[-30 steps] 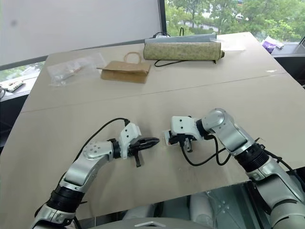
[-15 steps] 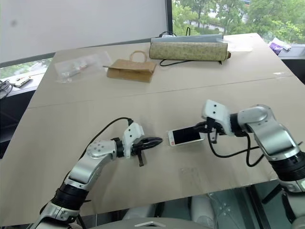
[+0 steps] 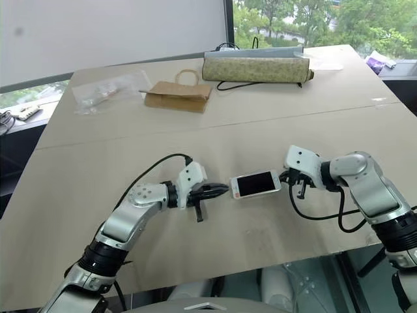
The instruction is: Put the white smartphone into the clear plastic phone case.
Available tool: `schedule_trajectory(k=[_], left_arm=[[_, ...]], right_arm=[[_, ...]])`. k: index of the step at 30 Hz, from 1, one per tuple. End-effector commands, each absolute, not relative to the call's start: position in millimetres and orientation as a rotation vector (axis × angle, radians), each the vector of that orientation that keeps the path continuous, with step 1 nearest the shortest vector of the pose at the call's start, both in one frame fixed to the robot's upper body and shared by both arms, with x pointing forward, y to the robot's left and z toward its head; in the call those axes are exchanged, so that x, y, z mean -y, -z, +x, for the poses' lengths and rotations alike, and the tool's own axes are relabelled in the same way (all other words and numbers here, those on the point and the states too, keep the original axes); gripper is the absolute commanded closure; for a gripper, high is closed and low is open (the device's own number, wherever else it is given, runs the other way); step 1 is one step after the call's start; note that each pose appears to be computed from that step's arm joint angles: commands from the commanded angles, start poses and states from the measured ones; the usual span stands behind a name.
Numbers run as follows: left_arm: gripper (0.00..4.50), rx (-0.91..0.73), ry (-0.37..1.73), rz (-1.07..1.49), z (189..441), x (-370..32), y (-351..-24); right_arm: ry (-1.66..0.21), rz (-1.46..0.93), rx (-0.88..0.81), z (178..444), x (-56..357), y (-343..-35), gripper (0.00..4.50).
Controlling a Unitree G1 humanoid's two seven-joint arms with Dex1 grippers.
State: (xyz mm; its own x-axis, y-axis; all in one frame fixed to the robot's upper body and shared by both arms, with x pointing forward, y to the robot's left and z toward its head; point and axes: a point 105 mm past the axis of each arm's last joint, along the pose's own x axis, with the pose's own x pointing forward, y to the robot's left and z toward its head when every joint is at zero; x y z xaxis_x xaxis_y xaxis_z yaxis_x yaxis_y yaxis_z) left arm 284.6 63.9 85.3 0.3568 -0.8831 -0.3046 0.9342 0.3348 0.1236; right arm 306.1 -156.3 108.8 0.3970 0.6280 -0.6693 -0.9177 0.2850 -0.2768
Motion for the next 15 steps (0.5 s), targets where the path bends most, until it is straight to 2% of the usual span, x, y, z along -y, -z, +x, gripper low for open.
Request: schedule_trajectory(k=[1,5,10,15], left_arm=[[4.45,-0.150,1.203,0.298,283.1,-58.5,-100.0],[4.45,-0.153,1.192,0.296,283.6,-60.1,-101.6],[4.45,-0.131,1.159,0.265,283.5,-65.5,-112.4],[4.45,-0.139,1.114,0.219,279.9,-100.1,-120.5]], right_arm=[[-1.152,-0.738,-0.446,299.8,141.5,-113.8,4.50],[-1.205,-0.760,-0.448,290.9,128.4,-106.3,4.50],[-1.185,-0.780,-0.449,296.3,126.2,-103.4,4.50],[-1.171,-0.790,-0.454,298.8,130.9,-104.9,4.50]])
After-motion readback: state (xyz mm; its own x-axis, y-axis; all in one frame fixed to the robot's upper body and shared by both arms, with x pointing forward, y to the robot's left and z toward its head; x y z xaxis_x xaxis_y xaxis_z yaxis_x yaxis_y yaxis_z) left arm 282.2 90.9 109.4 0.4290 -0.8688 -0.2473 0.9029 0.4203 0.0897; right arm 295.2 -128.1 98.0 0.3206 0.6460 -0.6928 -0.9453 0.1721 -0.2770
